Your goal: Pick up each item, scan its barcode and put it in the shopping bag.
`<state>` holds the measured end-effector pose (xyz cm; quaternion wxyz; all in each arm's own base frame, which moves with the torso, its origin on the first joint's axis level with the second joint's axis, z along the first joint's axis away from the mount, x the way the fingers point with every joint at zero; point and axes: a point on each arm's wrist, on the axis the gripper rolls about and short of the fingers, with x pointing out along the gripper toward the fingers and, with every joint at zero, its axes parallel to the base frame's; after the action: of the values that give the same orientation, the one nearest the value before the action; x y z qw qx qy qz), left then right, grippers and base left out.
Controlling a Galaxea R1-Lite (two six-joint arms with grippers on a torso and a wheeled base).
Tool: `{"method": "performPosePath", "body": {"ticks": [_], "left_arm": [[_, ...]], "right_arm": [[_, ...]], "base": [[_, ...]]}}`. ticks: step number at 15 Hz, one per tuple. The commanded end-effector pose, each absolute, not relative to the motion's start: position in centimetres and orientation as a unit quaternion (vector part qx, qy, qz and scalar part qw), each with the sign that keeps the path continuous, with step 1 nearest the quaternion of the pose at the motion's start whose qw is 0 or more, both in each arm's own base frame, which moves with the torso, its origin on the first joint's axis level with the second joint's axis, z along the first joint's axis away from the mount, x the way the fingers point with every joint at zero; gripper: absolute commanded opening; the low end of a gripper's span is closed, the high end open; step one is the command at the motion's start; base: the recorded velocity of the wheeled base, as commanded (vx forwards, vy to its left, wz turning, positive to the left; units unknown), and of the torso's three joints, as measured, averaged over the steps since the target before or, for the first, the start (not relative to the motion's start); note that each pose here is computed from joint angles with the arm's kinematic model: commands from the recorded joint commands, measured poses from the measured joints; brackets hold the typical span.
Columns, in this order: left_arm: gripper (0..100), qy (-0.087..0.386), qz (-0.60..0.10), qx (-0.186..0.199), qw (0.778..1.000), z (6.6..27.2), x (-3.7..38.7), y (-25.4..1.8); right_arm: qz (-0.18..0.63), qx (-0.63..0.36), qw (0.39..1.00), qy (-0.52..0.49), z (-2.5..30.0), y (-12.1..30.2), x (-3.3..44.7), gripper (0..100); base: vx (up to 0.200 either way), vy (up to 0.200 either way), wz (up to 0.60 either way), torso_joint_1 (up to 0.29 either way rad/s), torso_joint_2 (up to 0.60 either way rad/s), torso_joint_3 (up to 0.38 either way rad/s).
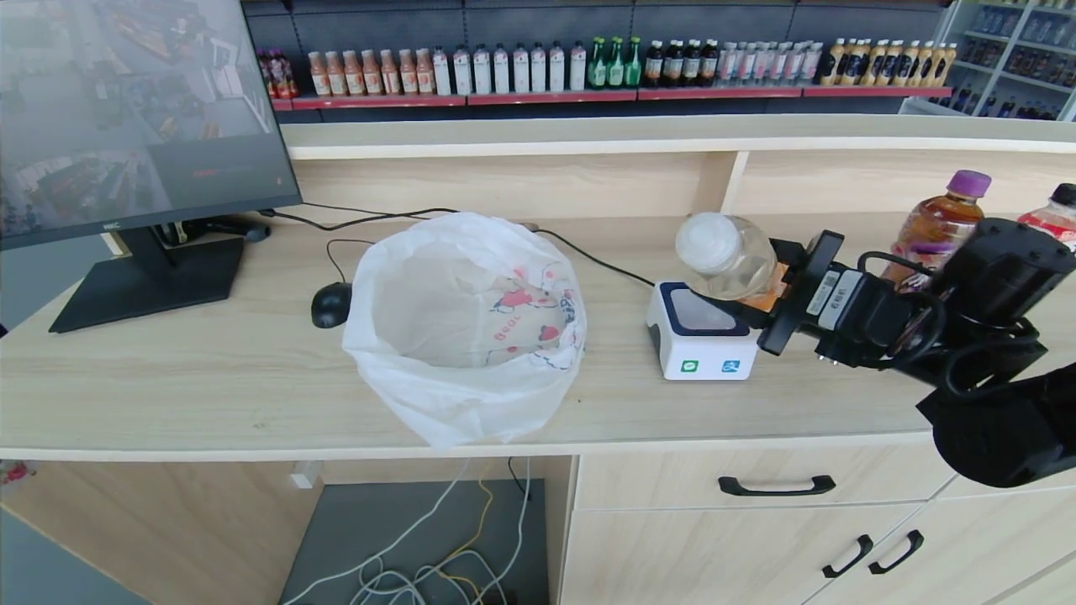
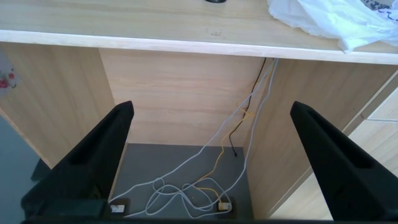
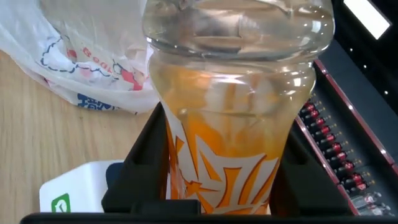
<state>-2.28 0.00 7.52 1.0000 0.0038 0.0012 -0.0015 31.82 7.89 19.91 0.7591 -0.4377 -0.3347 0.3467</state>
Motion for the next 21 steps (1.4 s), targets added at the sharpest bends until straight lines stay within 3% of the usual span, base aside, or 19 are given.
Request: {"method": "performPosePath", "body": {"ticks": [1, 21], "left_arm": [[100, 0.002, -0.002, 0.004, 1.000, 7.5, -2.3, 0.0], [100, 0.002, -0.002, 0.004, 1.000, 7.5, -2.3, 0.0]], "right_arm": [[0.347, -0.441, 0.757, -0.336, 20.0, 7.8, 31.5, 0], [0.366, -0.452, 0.746, -0.325, 18.0, 9.0, 31.3, 0]], "base": [[0.000, 0.000, 0.00, 0.000, 0.00, 0.000], [0.000, 0.000, 0.00, 0.000, 0.00, 0.000]]}}
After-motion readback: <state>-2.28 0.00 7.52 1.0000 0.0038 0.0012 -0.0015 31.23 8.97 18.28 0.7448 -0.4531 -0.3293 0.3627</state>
